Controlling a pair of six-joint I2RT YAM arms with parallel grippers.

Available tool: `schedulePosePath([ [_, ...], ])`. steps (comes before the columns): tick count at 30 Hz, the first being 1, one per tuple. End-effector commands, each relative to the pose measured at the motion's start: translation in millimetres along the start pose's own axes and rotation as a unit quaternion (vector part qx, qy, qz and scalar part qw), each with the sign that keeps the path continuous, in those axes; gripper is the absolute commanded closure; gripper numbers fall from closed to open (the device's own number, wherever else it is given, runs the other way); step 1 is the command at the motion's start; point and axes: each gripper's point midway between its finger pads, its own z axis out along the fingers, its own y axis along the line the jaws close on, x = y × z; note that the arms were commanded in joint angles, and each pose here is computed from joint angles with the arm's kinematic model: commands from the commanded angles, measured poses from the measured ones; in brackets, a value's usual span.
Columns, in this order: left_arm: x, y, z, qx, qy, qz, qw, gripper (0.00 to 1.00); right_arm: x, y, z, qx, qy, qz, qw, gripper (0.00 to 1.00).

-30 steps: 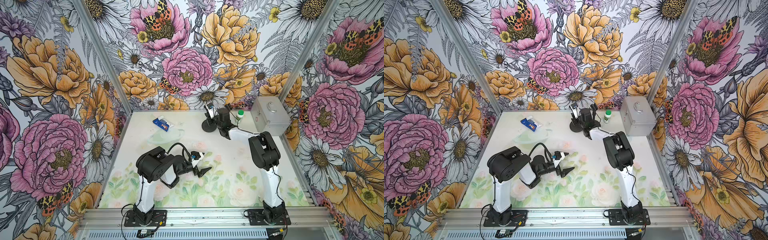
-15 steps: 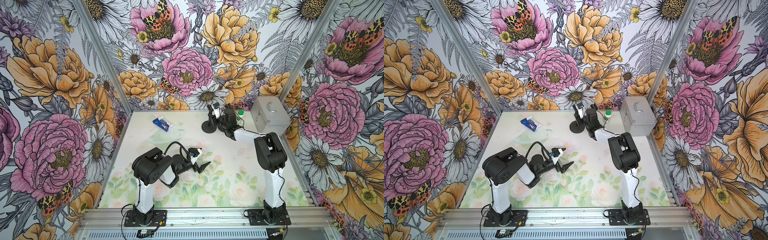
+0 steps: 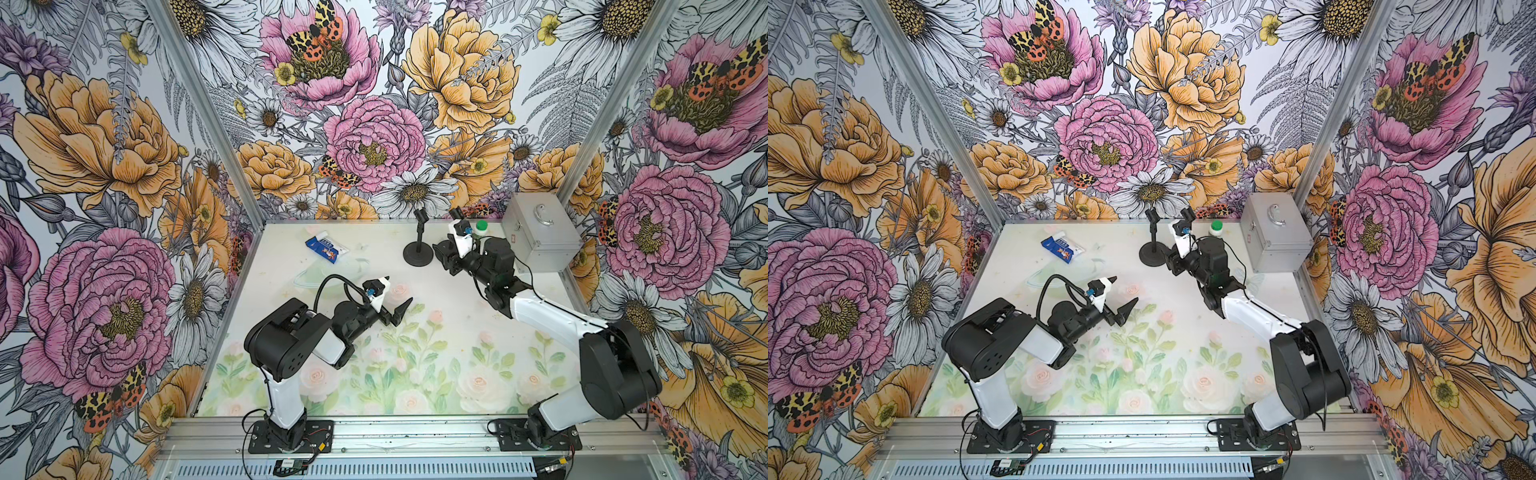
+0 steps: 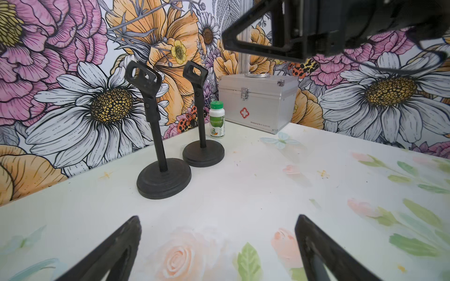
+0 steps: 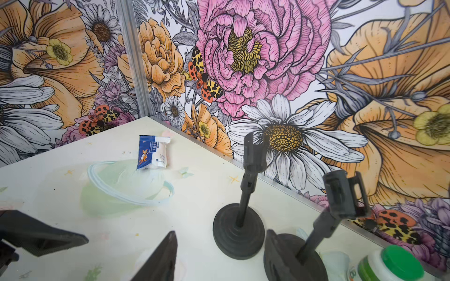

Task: Assemble a microphone stand
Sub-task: Place the microphone stand at the center of the board, then reset both arms

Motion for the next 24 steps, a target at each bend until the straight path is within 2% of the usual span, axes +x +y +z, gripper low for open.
schedulePosePath([
  [1, -23.1, 13.9, -13.0, -0.050, -0.006, -0.014, 0.999, 0.01, 11.0, -1.3, -32.0, 0.036, 0.018, 0.003, 0.999, 0.00],
  [6, -27.4, 25.6, -20.8, -0.094, 0.130, 0.008, 0.987, 0.01, 27.9, -17.7, -85.4, 0.121, 0.026, -0.020, 0.992, 0.00],
  [9, -36.4, 35.6, -41.1, -0.132, 0.109, -0.027, 0.985, 0.01, 41.8, -28.0, -109.8, 0.164, 0.044, -0.036, 0.985, 0.00],
  [12, -41.3, 48.9, -59.6, -0.176, 0.127, 0.002, 0.976, 0.01, 55.1, -43.9, -134.0, 0.214, 0.066, -0.048, 0.973, 0.00],
  [16, -57.0, 84.8, -96.8, -0.267, 0.154, 0.050, 0.950, 0.01, 78.6, -67.6, -164.3, 0.273, 0.072, -0.032, 0.959, 0.00],
  [19, -45.7, 121.4, -125.1, -0.329, 0.181, 0.052, 0.925, 0.02, 105.2, -79.4, -161.0, 0.265, 0.068, 0.008, 0.962, 0.00],
  [21, -37.2, 135.3, -133.6, -0.343, 0.192, 0.056, 0.918, 0.01, 122.5, -85.9, -149.4, 0.262, 0.072, 0.038, 0.962, 0.00],
  [24, -26.6, 152.1, -140.5, -0.362, 0.210, 0.074, 0.905, 0.01, 141.0, -95.1, -135.0, 0.265, 0.086, 0.042, 0.959, 0.00],
])
